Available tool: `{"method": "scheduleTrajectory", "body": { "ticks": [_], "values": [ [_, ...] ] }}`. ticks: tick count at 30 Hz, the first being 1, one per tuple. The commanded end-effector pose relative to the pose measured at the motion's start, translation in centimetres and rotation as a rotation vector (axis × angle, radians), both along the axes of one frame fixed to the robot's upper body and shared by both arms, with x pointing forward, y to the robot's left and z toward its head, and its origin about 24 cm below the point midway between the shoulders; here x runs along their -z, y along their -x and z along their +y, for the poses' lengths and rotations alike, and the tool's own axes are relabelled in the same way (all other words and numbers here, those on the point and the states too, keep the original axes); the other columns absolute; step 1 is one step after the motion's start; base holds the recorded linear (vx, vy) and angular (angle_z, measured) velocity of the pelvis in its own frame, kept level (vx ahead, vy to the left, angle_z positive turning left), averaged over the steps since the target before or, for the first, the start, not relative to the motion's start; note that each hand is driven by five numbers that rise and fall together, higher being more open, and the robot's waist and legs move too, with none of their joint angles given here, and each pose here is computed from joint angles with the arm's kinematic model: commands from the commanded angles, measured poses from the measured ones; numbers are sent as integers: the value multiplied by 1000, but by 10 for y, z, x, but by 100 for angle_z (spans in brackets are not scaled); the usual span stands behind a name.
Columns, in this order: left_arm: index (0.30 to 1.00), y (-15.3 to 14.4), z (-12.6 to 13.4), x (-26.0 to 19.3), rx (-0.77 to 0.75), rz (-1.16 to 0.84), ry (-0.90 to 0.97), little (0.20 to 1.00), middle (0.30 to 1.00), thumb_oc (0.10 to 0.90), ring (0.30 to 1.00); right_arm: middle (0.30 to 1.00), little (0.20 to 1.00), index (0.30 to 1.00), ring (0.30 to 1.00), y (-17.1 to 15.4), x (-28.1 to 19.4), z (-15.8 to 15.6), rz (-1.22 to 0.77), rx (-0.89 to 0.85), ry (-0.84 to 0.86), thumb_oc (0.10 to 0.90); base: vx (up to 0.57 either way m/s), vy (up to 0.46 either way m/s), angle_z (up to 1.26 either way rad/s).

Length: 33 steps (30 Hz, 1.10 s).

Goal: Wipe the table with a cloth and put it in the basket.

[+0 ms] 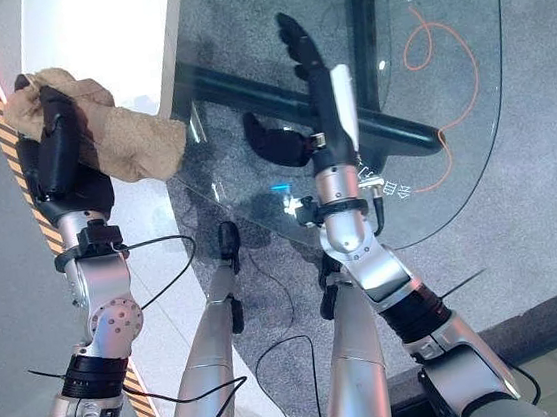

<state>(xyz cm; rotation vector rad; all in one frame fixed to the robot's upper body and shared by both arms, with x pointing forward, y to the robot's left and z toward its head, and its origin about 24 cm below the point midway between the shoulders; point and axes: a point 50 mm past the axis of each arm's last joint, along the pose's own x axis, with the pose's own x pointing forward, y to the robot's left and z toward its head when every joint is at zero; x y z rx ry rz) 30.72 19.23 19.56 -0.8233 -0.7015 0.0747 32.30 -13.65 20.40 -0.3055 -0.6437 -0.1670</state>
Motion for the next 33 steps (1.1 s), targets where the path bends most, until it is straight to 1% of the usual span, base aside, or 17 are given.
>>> {"method": "scheduleTrajectory", "body": {
  "ticks": [1,2,9,11,14,15,16,20,22,23,31,33],
  "values": [
    [300,35,12,-71,-132,-438,-50,200,300,100,300,900,900,900,900,18,-45,4,-303,-22,-73,800,3,23,-3],
    [300,37,14,-73,-154,-449,-56,200,300,100,300,900,900,900,900,15,-38,-3,-294,37,-77,800,4,28,-5],
    [300,40,21,-80,-235,-492,-79,200,300,100,300,900,900,900,900,5,-12,-39,-245,282,-160,800,3,44,-7],
    [300,40,21,-85,-262,-512,-95,200,300,100,300,900,900,900,900,0,-2,-55,-228,392,-180,800,3,62,-14],
    [300,40,21,-93,-288,-530,-112,200,300,100,300,900,900,900,900,-4,10,-76,-200,512,-204,800,1,44,-4],
    [300,40,21,-94,-288,-530,-112,200,300,100,300,900,900,900,900,-4,10,-76,-201,512,-204,800,4,51,-1],
    [300,40,22,-98,-307,-540,-121,200,300,100,300,900,900,900,900,-5,20,-92,-166,587,-240,800,4,39,-1],
    [300,38,24,-110,-346,-552,-132,200,300,100,300,900,900,900,900,-6,44,-119,-87,693,-331,800,1,10,-1],
    [300,37,24,-115,-352,-555,-126,200,300,100,300,900,900,900,900,-6,52,-126,-55,724,-345,800,0,0,0],
    [300,36,24,-123,-361,-561,-107,200,300,100,300,900,900,900,900,-7,62,-135,-2,766,-366,800,0,0,0],
    [300,31,19,-152,-464,-568,-123,200,300,100,300,900,900,900,900,-7,90,-165,169,878,-397,800,0,-3,-1],
    [300,27,17,-162,-526,-558,-145,200,300,100,300,900,900,900,900,-6,98,-174,218,902,-396,800,0,0,0]
  ]
}}
